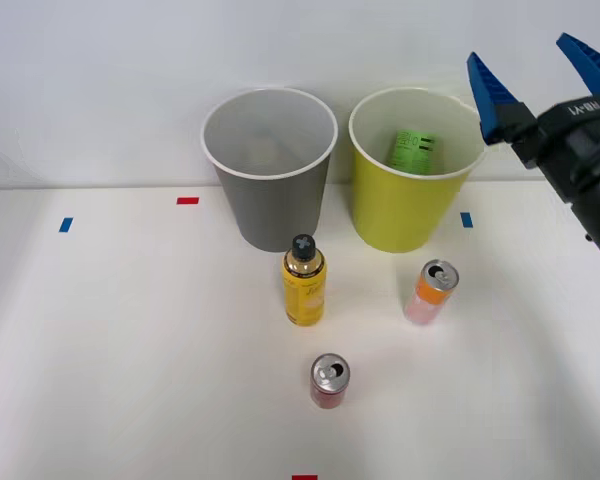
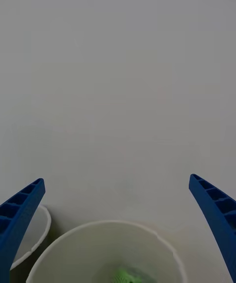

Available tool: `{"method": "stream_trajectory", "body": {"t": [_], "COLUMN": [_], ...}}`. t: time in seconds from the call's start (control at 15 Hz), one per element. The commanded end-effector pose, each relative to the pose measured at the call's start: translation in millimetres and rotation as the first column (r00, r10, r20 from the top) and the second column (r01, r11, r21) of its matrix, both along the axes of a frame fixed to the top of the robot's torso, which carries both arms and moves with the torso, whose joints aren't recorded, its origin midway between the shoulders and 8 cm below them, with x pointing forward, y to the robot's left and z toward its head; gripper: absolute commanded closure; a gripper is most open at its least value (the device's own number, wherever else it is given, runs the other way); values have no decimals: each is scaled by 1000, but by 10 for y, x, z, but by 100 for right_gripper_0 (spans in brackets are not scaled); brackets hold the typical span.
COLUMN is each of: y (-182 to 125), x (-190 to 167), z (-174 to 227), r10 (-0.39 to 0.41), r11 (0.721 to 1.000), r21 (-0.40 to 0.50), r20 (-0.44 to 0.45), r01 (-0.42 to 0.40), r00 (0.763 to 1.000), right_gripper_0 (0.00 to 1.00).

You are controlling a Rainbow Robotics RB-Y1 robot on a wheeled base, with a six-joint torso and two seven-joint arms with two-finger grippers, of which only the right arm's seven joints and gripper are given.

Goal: Put cans in the gray bin, plastic bottles in the light green bin

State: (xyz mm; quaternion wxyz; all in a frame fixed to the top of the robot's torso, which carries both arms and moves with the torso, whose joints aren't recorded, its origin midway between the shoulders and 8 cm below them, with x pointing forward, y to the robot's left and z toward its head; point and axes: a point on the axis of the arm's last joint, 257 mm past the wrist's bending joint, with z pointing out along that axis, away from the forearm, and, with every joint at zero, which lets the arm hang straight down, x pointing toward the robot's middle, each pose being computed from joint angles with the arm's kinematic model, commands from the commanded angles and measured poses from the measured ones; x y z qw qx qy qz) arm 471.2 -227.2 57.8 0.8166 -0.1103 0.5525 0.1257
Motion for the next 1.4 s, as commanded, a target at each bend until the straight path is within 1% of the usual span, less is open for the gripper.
{"method": "stream_trajectory", "body": {"t": [0.07, 0.2, 0.33, 0.53, 0.73, 0.93, 1.07, 1.2, 1.4], "y": [-231, -319, -398, -378, -354, -369, -394, -365, -360], "x": [-376, -543, -695, -898, -1102, -1277, -1349, -1397, -1484], "z": [-156, -427, -696, -1103, -1573, -1897, -2004, -2073, -2204], "r10": [-46, -66, -90, -92, -97, -112, -133, -144, -180], "r11": [999, 997, 995, 994, 994, 993, 991, 989, 981], "r21": [14, 36, 33, 34, 13, -15, -24, -22, -12], "r20": [3, -47, -108, -188, -300, -378, -398, -409, -430], "r01": [46, 68, 94, 100, 106, 115, 135, 148, 194], "r00": [999, 997, 990, 978, 949, 919, 907, 901, 885], "right_gripper_0": [0, 0, 0, 0, 0, 0, 0, 0, 0]}}
